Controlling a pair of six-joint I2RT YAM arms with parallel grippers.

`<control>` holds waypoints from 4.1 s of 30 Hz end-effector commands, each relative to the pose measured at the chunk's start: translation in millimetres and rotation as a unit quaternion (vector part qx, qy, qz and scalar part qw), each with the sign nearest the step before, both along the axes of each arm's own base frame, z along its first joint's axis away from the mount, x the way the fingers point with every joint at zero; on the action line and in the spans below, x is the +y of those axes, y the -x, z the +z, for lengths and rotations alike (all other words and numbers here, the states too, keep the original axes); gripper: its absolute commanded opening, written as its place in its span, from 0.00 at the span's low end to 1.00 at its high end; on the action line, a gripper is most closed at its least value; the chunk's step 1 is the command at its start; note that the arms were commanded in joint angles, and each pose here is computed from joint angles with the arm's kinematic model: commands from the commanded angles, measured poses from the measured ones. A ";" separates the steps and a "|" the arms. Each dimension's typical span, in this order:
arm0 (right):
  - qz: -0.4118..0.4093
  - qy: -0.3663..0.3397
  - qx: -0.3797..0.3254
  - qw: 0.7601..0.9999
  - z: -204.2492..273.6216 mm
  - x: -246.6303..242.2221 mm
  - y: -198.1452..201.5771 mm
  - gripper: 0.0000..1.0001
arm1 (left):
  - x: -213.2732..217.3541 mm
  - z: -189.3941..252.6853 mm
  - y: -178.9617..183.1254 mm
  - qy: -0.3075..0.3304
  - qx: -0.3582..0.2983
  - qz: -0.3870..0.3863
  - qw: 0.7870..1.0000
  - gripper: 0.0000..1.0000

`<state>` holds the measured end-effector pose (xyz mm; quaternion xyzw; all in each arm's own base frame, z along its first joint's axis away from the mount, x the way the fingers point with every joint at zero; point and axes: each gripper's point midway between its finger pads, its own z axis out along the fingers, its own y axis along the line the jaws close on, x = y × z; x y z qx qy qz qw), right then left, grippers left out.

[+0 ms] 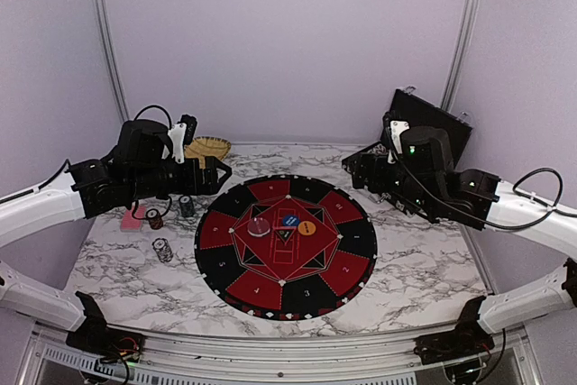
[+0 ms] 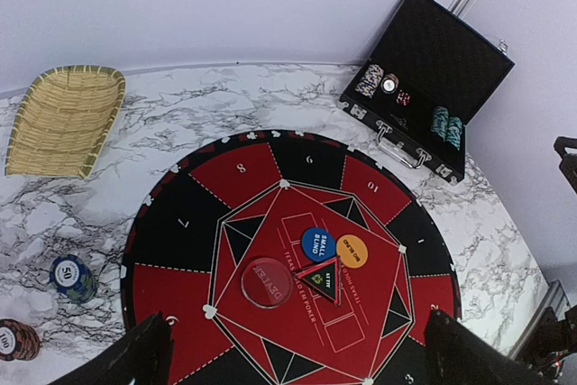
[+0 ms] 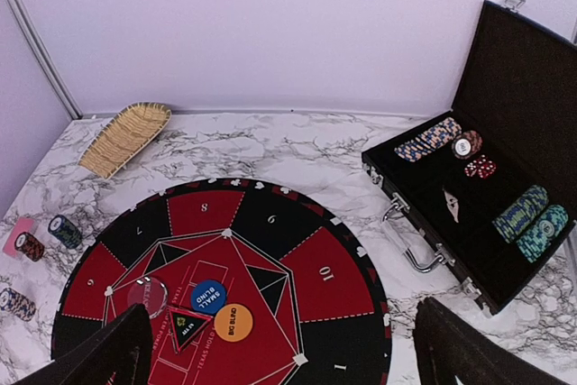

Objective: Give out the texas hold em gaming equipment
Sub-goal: Move the dealer button to position 7.

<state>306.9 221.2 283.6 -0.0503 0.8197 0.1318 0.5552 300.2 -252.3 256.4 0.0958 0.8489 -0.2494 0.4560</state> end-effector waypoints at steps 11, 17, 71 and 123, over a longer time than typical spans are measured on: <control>-0.001 0.006 -0.007 1.000 12.4 -2.2 0.6 0.98 | 5.4 10.8 -0.8 0.014 -0.011 0.011 1.000 0.99; 0.022 0.017 0.014 0.999 -1.5 7.4 2.4 0.99 | 9.3 1.2 -4.6 0.001 0.002 0.029 1.000 0.99; 0.269 0.184 0.223 0.919 -235.6 245.5 -54.7 0.77 | 78.5 -18.2 5.8 -0.029 0.049 0.118 0.991 0.99; 0.178 0.224 0.222 0.932 -276.2 228.6 -114.3 0.58 | 78.1 -24.7 2.8 -0.034 0.058 0.115 0.991 0.99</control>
